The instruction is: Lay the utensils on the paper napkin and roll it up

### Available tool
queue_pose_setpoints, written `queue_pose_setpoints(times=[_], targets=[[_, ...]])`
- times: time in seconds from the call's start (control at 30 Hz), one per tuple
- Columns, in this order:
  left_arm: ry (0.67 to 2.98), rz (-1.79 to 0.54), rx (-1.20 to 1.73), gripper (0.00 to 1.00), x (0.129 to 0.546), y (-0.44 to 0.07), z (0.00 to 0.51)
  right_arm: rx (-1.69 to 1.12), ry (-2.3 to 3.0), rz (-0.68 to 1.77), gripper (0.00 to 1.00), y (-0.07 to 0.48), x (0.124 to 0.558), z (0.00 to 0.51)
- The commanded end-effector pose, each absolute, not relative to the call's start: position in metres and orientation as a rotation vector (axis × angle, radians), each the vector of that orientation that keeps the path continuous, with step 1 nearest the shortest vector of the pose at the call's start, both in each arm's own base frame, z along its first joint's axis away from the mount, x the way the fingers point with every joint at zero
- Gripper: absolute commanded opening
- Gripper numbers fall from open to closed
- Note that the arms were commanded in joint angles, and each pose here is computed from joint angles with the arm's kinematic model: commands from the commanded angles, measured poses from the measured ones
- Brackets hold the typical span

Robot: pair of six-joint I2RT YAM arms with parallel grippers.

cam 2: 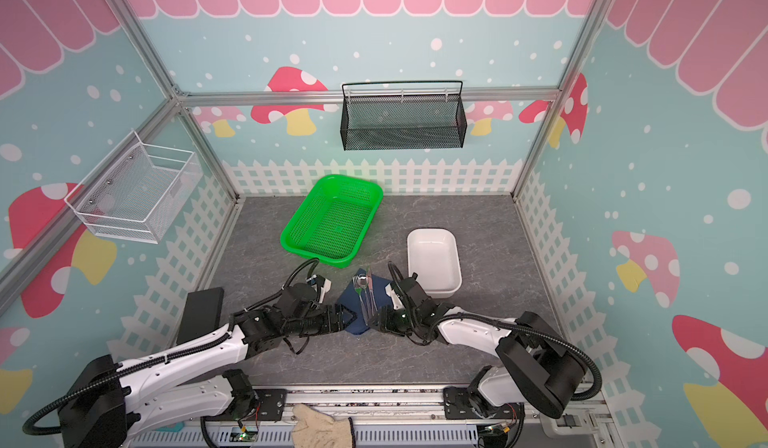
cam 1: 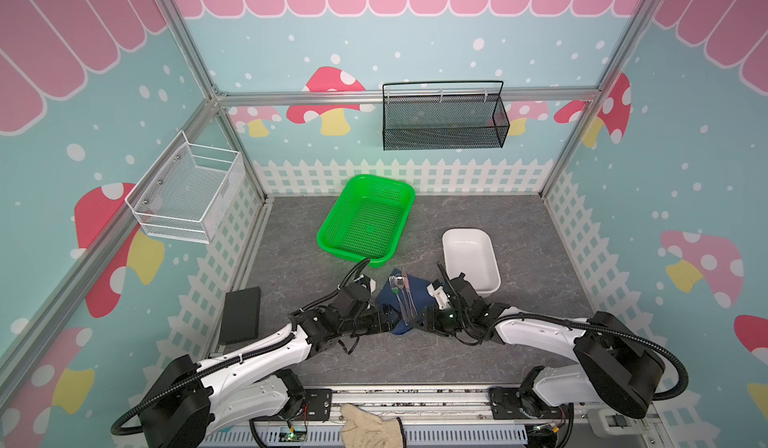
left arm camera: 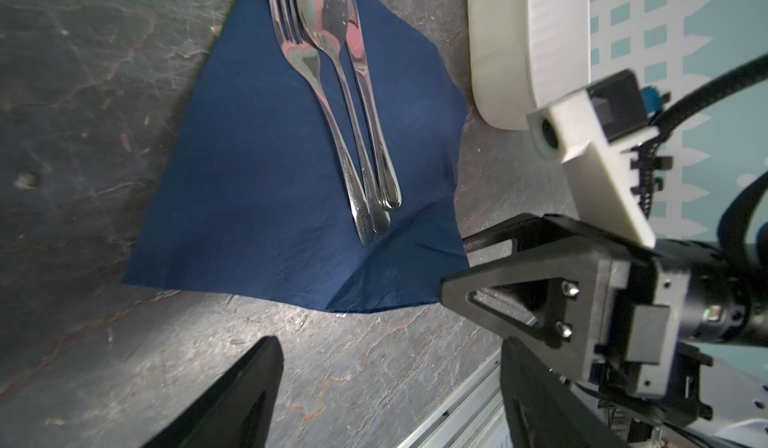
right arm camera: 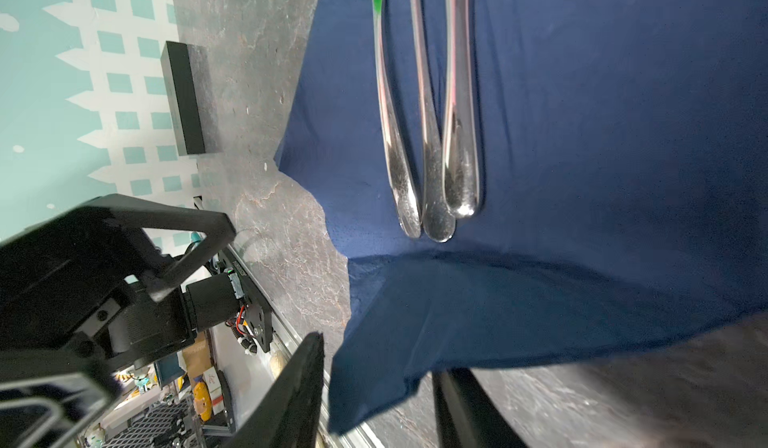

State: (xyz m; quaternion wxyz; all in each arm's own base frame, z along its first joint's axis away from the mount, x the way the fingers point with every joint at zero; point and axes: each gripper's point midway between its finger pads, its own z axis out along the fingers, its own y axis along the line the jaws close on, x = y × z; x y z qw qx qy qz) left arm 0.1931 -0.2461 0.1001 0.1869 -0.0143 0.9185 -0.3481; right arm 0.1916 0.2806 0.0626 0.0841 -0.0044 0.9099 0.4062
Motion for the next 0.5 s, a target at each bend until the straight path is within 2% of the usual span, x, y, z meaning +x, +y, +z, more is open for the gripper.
queue_pose_setpoints(times=[0.0, 0.13, 0.47], targets=[[2.562, -1.010, 0.125, 0.74, 0.190, -0.259, 0.106, -0.005, 2.685, 1.231, 0.45, 0.278, 0.198, 0.070], [2.534, -1.007, 0.258, 0.65, 0.187, -0.268, 0.105, 0.023, 2.669, 1.243, 0.43, 0.274, 0.203, 0.066], [2.511, -0.835, 0.518, 0.64, 0.185, -0.284, 0.084, 0.083, 2.657, 1.278, 0.36, 0.271, 0.210, 0.059]])
